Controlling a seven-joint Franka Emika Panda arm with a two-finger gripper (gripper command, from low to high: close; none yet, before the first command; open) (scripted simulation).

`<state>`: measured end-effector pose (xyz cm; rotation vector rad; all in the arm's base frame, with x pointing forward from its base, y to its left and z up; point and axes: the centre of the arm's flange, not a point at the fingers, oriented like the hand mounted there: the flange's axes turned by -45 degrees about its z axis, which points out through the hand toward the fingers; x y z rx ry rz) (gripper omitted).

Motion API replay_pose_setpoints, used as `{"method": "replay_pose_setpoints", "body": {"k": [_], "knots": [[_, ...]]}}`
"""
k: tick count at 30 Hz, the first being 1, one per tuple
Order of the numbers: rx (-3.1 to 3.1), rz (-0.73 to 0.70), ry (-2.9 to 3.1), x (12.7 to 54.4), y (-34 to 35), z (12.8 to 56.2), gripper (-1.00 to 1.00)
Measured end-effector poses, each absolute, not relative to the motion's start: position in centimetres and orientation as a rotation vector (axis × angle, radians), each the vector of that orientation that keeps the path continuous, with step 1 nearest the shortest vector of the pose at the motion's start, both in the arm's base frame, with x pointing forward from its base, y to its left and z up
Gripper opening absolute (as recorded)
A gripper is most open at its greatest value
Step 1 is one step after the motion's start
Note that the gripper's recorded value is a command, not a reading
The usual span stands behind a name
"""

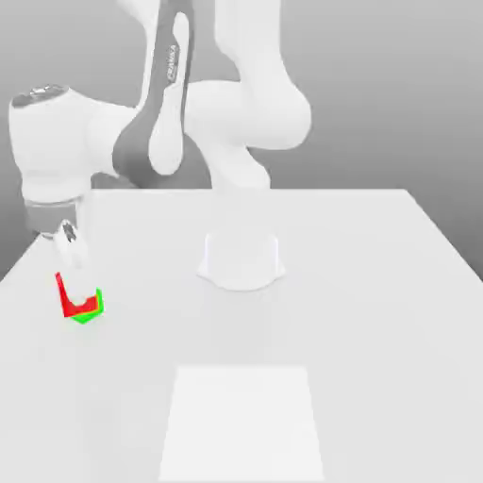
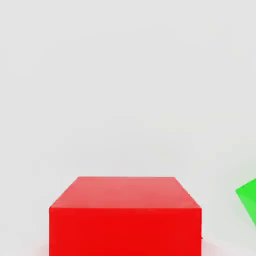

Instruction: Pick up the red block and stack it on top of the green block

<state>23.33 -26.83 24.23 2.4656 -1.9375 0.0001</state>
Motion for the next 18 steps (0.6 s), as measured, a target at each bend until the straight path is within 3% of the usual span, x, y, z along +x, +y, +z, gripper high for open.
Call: {"method": "replay_pose_setpoints", "body": {"k": [7, 14, 15, 18], "knots": [[1.935, 0.003, -2.476, 14.8, -29.3, 24.4, -1.00], [1.890, 0.003, -2.515, 14.3, -29.4, 19.2, -1.00], [1.887, 0.003, -2.516, 14.2, -29.4, 18.5, 1.00], [1.906, 0.003, -2.502, 14.6, -29.2, 18.5, 1.00]]}}
